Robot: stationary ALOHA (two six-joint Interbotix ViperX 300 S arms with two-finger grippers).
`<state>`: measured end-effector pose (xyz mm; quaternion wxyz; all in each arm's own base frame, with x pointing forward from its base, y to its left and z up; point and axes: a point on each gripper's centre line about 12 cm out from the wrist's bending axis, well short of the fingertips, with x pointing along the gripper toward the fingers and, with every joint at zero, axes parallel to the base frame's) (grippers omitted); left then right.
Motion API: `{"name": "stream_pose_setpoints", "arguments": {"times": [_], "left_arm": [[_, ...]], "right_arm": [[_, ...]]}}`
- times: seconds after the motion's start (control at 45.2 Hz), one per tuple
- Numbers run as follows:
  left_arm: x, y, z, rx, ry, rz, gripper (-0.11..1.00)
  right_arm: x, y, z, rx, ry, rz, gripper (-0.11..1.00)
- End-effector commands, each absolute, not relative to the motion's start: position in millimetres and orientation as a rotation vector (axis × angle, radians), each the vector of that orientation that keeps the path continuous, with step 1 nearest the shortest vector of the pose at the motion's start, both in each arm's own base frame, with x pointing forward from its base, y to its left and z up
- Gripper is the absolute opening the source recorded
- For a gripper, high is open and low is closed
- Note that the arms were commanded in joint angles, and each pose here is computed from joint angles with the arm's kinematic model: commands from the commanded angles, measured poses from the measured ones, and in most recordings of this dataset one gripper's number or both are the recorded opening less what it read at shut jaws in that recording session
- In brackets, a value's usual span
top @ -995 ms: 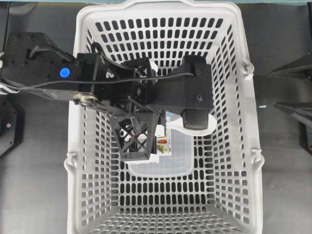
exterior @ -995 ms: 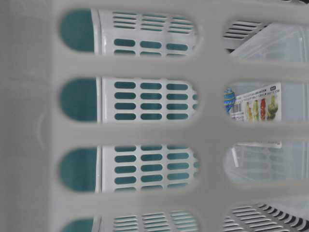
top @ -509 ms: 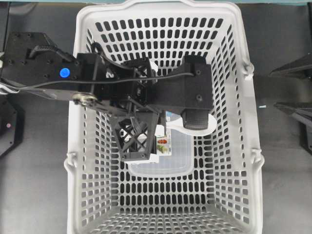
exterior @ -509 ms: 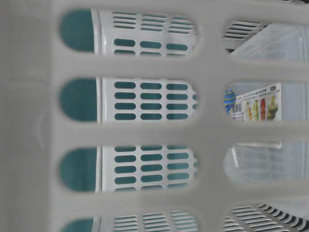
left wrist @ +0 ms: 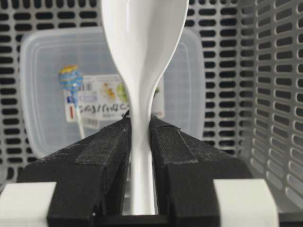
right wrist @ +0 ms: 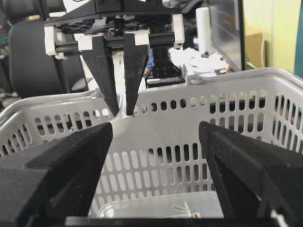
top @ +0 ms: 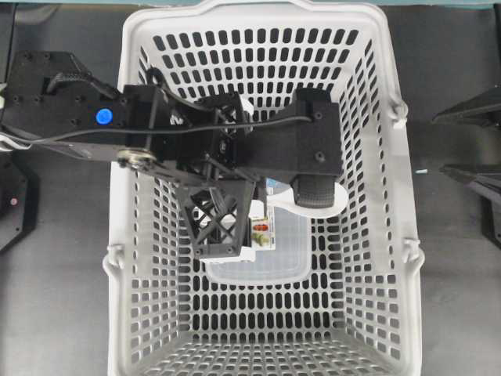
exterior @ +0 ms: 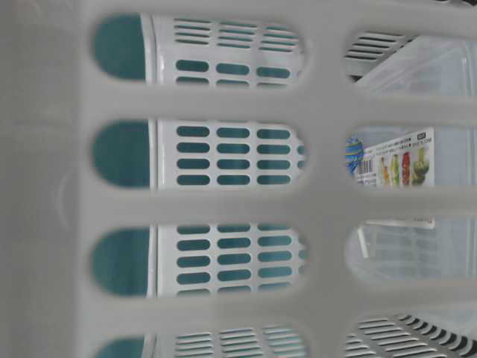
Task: Pick up the chinese spoon from the shopping basket with the left arm.
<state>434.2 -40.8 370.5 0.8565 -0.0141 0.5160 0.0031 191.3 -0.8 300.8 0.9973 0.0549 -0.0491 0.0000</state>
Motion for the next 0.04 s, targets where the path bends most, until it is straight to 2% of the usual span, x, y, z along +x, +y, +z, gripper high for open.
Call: {"name": "stream_pose_setpoints", "arguments": {"times": [0.0, 0.022], "left_arm": [[432.0, -39.5, 387.6, -0.030, 1.037, 0.005, 0.12], [432.4, -38.9, 386.9, -0.030, 1.038, 0.007, 0.12]], "right_arm": [[192.3, -1.1, 303.4, 0.110, -0.105, -0.002, 0.72], [192.3, -1.1, 303.0, 0.110, -0.105, -0.002, 0.72]]}}
